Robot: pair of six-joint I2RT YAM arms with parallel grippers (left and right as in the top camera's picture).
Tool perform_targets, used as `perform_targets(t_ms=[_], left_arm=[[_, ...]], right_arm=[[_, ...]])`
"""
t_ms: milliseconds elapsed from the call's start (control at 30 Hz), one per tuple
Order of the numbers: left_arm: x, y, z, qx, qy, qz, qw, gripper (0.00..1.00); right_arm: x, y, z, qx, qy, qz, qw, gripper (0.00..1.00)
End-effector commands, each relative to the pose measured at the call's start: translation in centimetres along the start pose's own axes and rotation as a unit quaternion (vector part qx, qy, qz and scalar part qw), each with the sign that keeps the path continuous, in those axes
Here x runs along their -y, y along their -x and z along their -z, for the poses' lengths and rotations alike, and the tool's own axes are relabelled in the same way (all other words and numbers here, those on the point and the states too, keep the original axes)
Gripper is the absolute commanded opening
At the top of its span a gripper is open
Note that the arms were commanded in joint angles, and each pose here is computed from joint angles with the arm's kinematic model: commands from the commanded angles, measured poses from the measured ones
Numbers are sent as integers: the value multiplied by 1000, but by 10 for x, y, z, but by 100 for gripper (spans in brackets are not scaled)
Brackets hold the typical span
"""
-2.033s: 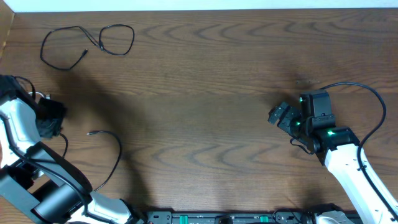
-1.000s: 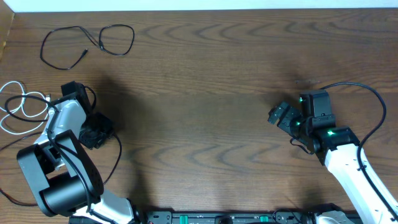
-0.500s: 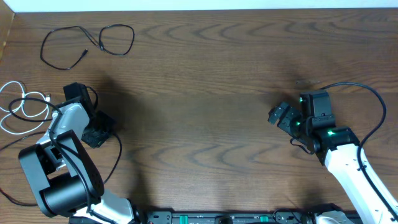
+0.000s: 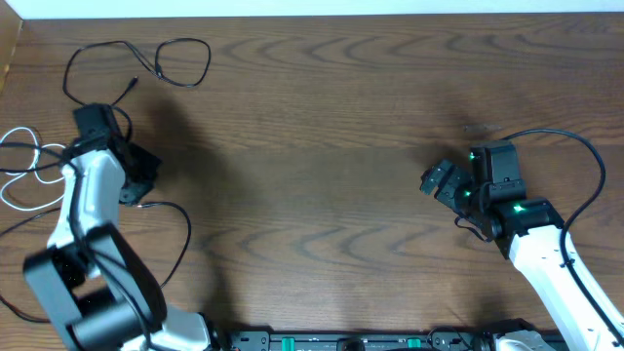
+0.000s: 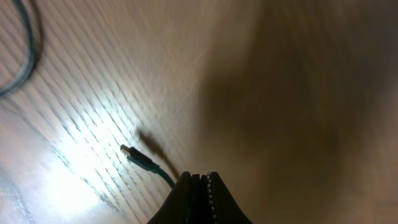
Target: Untangle cables
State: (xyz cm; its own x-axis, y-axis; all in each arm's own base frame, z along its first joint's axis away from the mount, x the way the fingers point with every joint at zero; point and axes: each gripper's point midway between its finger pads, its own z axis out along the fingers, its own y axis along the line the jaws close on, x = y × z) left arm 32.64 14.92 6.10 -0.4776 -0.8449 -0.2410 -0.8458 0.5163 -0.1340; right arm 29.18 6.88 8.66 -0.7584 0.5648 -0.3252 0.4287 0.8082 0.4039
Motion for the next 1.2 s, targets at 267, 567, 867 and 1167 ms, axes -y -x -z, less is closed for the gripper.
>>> perform_targets(t_ms=[267,567,867,1167], left_arm=[[-26,8,31,17,16,39,999,35],[-19,-52,-8,-75,14,3,997,70],[-23,-77,-46,-137,46,-9,989,70],[-17,-73,-60,-130,39,-11,991,38]], right_arm=[[1,3,1,6,-3,7,1000,99],[1,3,1,6,-3,7,1000,99],[1,3,1,6,-3,7,1000,99],[1,3,1,6,-3,7,1000,99]])
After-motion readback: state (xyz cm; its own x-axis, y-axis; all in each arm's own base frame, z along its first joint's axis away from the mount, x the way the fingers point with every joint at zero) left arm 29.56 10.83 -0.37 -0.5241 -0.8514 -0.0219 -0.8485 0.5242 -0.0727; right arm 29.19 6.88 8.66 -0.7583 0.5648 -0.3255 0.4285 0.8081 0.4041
